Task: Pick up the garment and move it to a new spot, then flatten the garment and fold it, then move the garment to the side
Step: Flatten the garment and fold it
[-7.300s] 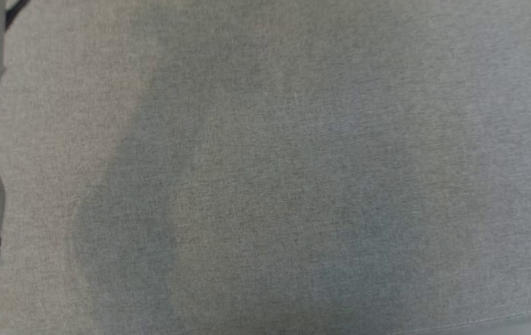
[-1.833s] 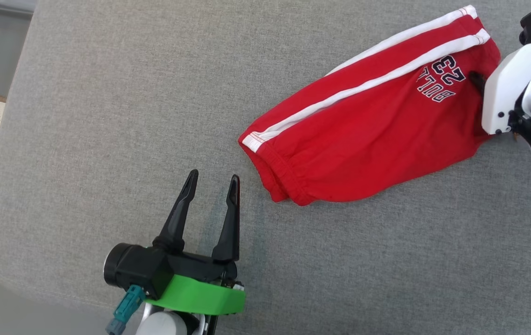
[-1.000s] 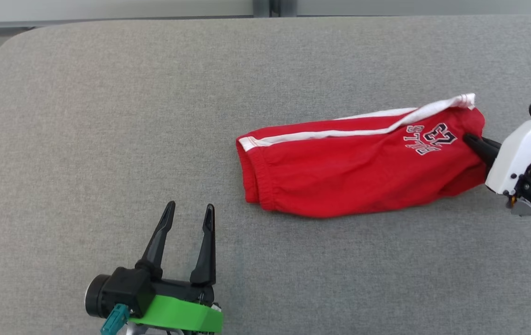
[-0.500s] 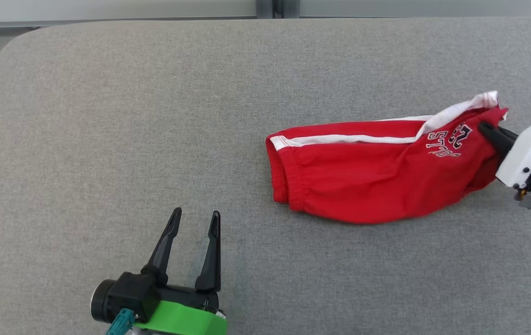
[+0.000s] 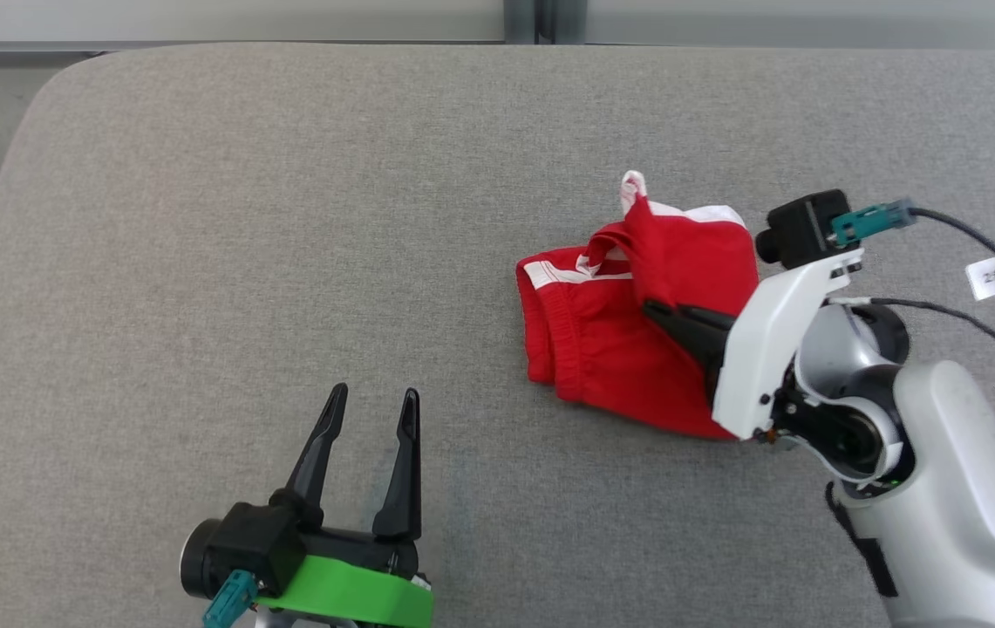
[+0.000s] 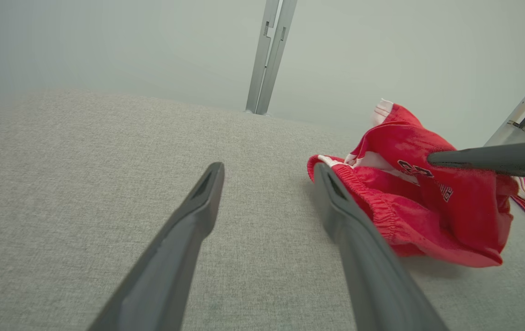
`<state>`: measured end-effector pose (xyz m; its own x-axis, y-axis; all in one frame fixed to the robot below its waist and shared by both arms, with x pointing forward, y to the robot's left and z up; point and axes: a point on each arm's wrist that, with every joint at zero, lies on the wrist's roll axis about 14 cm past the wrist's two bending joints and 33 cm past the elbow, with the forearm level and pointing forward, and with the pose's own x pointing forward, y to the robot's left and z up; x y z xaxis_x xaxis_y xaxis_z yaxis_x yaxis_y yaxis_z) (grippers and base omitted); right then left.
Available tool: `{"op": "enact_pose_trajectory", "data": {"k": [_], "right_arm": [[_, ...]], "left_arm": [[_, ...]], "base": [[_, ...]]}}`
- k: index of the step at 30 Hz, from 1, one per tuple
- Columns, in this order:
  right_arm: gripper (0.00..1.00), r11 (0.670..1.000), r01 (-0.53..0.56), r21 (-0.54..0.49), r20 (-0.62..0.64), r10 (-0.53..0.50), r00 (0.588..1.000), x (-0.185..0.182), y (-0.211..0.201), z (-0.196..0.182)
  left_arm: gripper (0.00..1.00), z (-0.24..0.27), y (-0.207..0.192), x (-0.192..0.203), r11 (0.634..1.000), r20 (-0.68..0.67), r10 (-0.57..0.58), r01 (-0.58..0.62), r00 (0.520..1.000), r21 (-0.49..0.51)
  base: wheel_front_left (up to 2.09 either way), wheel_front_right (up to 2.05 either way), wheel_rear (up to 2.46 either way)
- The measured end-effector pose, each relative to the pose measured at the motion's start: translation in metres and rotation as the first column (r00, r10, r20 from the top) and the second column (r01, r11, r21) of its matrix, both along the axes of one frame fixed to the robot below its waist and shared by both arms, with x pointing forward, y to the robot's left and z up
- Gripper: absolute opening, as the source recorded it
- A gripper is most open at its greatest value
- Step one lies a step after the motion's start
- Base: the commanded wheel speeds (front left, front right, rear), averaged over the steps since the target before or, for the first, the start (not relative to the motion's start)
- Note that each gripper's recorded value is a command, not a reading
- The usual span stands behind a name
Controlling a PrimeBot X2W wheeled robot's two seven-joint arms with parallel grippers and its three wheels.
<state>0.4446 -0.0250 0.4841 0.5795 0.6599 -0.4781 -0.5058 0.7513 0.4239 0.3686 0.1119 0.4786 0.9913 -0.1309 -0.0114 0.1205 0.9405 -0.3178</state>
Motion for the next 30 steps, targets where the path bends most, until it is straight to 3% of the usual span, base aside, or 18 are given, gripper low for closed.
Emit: {"op": "enact_pose_trajectory", "data": {"k": [6, 21, 22, 23, 24, 30], "right_arm": [[0.00, 0.997, -0.040, 0.060, -0.026, 0.042, 0.999, -0.008, 0.042, -0.009], [0.01, 0.994, -0.040, 0.103, -0.011, 0.041, 0.999, -0.002, 0.068, -0.015], [0.41, 0.994, -0.038, 0.105, -0.012, 0.040, 0.999, -0.002, 0.069, -0.016], [0.74, 0.994, -0.037, 0.104, -0.009, 0.038, 0.999, -0.003, 0.070, -0.017], [1.00, 0.994, -0.037, 0.103, -0.005, 0.037, 0.999, -0.003, 0.070, -0.018], [1.00, 0.979, -0.045, 0.199, 0.106, 0.024, 0.994, -0.008, 0.082, 0.013]], "left_arm": [[1.00, -0.003, 0.008, -0.004, 1.000, -0.013, 0.027, -0.026, 1.000, 0.010], [1.00, -0.003, 0.004, -0.010, 1.000, -0.016, 0.018, -0.017, 1.000, 0.009], [1.00, -0.003, 0.004, -0.010, 1.000, -0.016, 0.016, -0.016, 1.000, 0.009], [1.00, -0.003, 0.003, -0.010, 1.000, -0.016, 0.015, -0.015, 1.000, 0.008], [1.00, -0.003, 0.003, -0.010, 1.000, -0.016, 0.014, -0.014, 1.000, 0.009], [1.00, -0.003, 0.004, -0.013, 1.000, -0.016, 0.016, -0.016, 1.000, 0.010]], "base": [[0.00, 0.00, 0.00], [0.00, 0.00, 0.00], [0.00, 0.00, 0.00], [0.00, 0.00, 0.00], [0.00, 0.00, 0.00], [0.00, 0.00, 0.00]]}}
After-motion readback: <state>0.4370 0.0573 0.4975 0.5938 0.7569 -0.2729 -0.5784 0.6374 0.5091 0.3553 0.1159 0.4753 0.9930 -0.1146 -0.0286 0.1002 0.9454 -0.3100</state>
